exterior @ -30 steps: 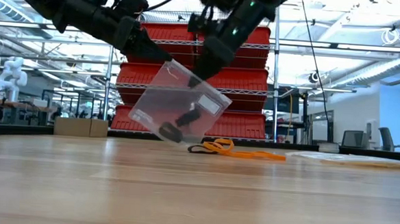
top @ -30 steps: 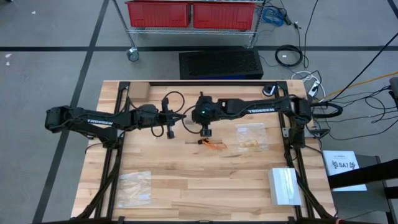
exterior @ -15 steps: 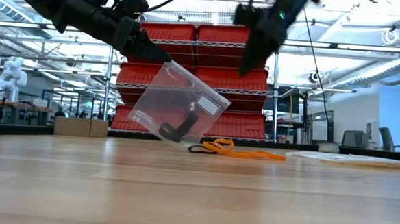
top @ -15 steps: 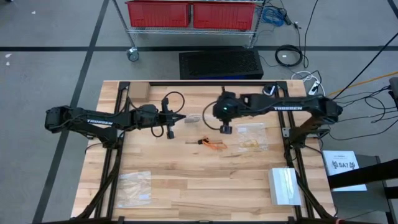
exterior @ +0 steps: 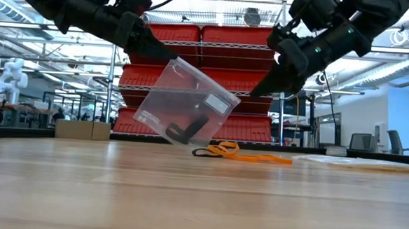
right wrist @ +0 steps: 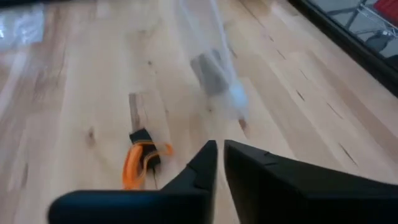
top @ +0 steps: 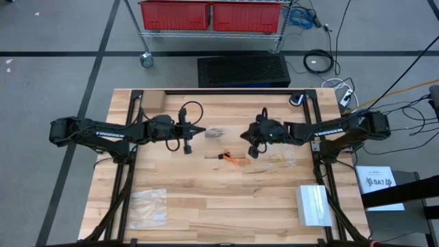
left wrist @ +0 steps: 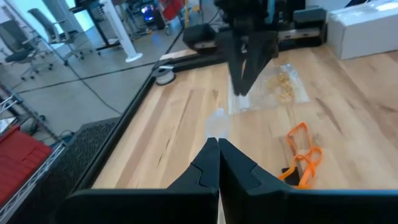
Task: Sort rubber bands
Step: Put the orange rubber band into the transparent zip bag
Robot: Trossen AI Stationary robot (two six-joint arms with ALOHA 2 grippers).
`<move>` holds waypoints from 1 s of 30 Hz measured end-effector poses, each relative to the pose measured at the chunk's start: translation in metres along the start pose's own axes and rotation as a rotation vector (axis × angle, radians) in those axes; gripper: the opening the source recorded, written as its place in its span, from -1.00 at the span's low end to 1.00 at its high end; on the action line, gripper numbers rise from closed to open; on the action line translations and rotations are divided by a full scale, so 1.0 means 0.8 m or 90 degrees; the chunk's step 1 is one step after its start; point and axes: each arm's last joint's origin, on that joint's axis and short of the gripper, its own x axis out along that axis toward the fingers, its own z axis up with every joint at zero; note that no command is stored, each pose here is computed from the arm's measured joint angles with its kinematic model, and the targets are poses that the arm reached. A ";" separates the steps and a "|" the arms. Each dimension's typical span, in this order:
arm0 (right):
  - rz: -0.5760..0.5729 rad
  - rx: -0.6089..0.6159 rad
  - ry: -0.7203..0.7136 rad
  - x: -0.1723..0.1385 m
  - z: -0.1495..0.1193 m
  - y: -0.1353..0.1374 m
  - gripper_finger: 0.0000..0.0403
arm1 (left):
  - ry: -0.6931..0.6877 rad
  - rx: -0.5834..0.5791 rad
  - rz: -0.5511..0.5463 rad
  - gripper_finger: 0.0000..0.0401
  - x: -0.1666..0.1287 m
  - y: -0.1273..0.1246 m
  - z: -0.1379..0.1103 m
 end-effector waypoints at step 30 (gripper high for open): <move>-0.033 -0.033 -0.085 0.026 0.009 0.005 -0.95 | -0.032 -0.010 -0.029 -1.00 0.000 -0.001 0.005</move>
